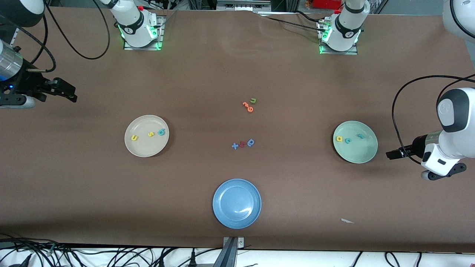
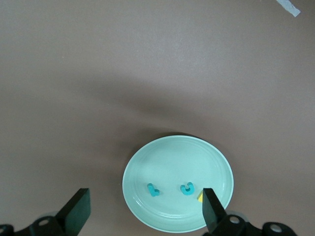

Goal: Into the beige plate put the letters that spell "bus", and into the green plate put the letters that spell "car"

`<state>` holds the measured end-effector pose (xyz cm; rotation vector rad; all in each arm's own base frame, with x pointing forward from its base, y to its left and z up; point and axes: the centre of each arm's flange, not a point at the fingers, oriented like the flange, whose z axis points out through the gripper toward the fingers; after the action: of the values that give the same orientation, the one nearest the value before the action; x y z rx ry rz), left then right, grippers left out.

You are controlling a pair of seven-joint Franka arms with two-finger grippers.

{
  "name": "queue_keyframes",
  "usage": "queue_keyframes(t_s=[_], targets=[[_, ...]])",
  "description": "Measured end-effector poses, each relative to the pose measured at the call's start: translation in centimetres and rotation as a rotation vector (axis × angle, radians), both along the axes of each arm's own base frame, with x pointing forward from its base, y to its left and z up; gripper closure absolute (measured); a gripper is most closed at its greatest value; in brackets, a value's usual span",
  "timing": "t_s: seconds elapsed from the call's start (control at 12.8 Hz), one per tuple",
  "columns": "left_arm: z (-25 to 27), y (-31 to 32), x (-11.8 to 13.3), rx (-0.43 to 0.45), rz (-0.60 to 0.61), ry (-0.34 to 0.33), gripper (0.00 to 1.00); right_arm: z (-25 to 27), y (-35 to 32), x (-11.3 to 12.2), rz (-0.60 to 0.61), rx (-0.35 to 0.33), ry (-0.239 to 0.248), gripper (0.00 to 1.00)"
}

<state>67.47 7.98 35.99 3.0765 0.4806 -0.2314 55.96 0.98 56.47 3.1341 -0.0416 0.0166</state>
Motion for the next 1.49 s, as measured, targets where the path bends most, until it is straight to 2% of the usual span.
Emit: queue_keyframes(t_s=[0.47, 0.7, 0.94, 1.49], targets=[[0.1, 0.0, 0.1, 0.001, 0.002, -0.005, 0.0, 0.0, -2.1, 0.2, -0.044, 0.001, -0.012, 0.0], [2.5, 0.3, 1.1, 0.007, 0.007, -0.059, 0.0, 0.0, -2.2, 0.2, -0.047, 0.001, -0.013, 0.0], [4.6, 0.5, 1.2, 0.012, 0.008, -0.082, 0.0, 0.0, -2.2, 0.2, -0.057, 0.001, -0.013, 0.0], [15.0, -0.4, -2.9, 0.027, 0.0, -0.064, 0.0, -0.3, -1.5, 0.3, -0.045, 0.002, -0.007, 0.0]])
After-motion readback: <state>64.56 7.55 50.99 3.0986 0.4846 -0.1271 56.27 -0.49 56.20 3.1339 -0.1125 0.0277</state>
